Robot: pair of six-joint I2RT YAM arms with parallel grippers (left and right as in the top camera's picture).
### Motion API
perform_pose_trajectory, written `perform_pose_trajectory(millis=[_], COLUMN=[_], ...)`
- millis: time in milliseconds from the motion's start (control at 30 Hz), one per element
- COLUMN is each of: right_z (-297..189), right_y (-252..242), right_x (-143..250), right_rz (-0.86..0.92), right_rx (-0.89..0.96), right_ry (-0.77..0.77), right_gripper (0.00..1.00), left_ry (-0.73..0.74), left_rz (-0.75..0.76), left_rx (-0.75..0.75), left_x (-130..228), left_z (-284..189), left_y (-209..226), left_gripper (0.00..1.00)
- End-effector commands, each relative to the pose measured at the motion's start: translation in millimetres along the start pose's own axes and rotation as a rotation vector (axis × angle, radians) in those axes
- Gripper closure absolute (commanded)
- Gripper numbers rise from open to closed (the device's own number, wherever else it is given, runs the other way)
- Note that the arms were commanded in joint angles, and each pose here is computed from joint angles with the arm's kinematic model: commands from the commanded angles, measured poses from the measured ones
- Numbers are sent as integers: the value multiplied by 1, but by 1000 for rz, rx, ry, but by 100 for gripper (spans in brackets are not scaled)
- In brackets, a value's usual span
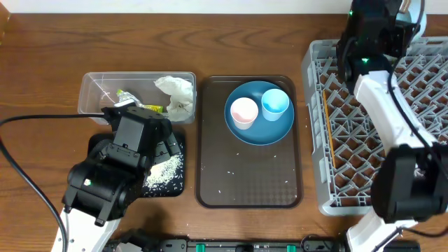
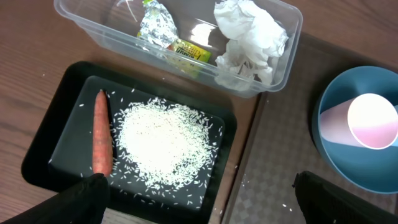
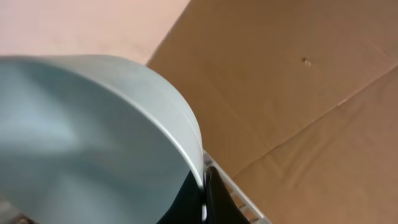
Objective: Sort waste into correct bins and load items into the dishwasher rack
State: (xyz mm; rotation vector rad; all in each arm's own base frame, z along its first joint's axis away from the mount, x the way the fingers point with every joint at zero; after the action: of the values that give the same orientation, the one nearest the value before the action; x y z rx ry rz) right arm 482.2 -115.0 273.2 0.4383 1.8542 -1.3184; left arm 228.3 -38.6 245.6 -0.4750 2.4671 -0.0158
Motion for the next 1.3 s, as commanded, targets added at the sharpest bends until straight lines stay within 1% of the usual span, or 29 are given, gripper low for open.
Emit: perform_pose_trajectory(millis=[0,167,367,600,900,967,1033,1200,1267], right_z=[13,21,25,23,13,8,1,-15,-22], right_y=[3,25,44,56,79,85,93,102,105], right_x=[16,38,55,69,94,99,102,97,97], right_rz=[-109,-193,-257,-253,-312,-341,-370,-386,-397], right_rx=[66,77,67,49,-94,-133,-172,-196,-206], right_ry=[47,86,106,125,173,182,183,155,146], right_gripper=[99,99,99,99,99,97,90,90,84], left_ry=[-21,-21,-21,-21,-20,-20,-21,-20,-21], left_rz=[-17,-17,-17,-17,-17,-17,-17,-17,-17], left_rx=[-4,-4,-4,-4,-3,-3,-4,-3,-4], left_x=[-5,-5,-5,-5,-5,-5,-5,-5,-5], left_z=[-4,-4,-4,-4,-4,-4,-4,-4,-4], left_y=[2,2,2,2,2,2,2,2,2], left_gripper=[2,2,2,2,2,2,2,2,2])
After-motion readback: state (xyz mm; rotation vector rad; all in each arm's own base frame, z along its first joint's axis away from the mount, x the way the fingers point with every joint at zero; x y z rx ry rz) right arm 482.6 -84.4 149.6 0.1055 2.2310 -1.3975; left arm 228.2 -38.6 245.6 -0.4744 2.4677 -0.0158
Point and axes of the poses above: each gripper's point midway between its finger pads, its own z axis out along the fingers, its own y axis along the line the jaws close on, x = y × z, the point moved 1 cm from there along -z, back along the fingers
